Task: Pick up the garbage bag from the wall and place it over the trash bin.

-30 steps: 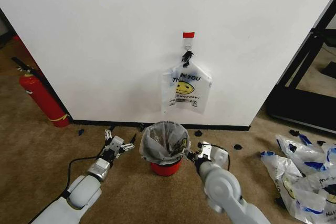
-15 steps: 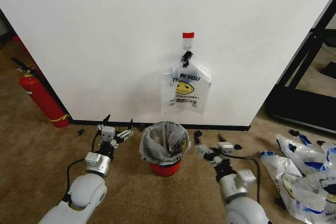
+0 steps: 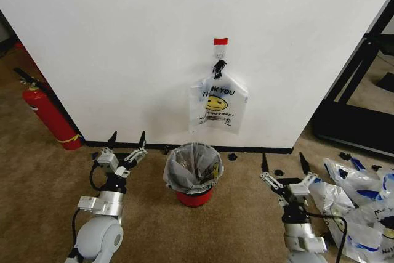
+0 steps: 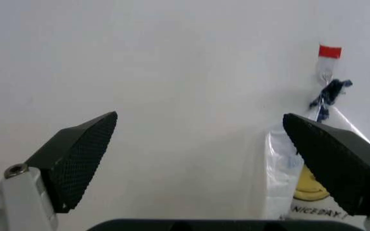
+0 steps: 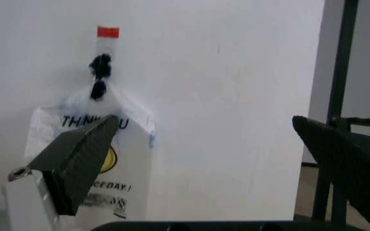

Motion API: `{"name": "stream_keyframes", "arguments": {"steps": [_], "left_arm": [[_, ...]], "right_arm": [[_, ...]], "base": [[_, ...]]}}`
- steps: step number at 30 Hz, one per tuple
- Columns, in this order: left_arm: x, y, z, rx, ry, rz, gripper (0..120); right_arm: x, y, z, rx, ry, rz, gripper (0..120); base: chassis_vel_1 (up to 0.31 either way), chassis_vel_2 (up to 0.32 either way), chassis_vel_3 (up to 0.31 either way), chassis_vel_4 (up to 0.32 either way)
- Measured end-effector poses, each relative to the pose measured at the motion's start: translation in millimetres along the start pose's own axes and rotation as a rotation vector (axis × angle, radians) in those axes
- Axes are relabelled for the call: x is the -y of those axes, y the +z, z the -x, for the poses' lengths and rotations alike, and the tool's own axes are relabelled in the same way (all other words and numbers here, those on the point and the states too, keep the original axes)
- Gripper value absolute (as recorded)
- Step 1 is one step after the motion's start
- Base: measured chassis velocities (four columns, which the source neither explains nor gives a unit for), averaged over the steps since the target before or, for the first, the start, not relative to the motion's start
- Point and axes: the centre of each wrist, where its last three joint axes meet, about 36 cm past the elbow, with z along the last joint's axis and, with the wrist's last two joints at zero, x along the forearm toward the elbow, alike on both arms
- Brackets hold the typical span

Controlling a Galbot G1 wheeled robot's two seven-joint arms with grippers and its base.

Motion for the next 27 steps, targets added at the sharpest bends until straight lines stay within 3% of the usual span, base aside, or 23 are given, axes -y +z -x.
{"name": "stream_keyframes", "arguments": {"steps": [7,27], "left_arm": [[0,-8,-8,0.002,-0.006,0.007,100],[0,-8,-8,-0.002,-0.008,0.007,100]], "right_arm": [[-13,-9,-3,0.001,-0.013,0.063,100],[-14,-9,-2,-0.001,-0.014,0.073,100]], "base": [[0.000,0.000,0.000,0.000],[0.000,0.000,0.000,0.000]]}}
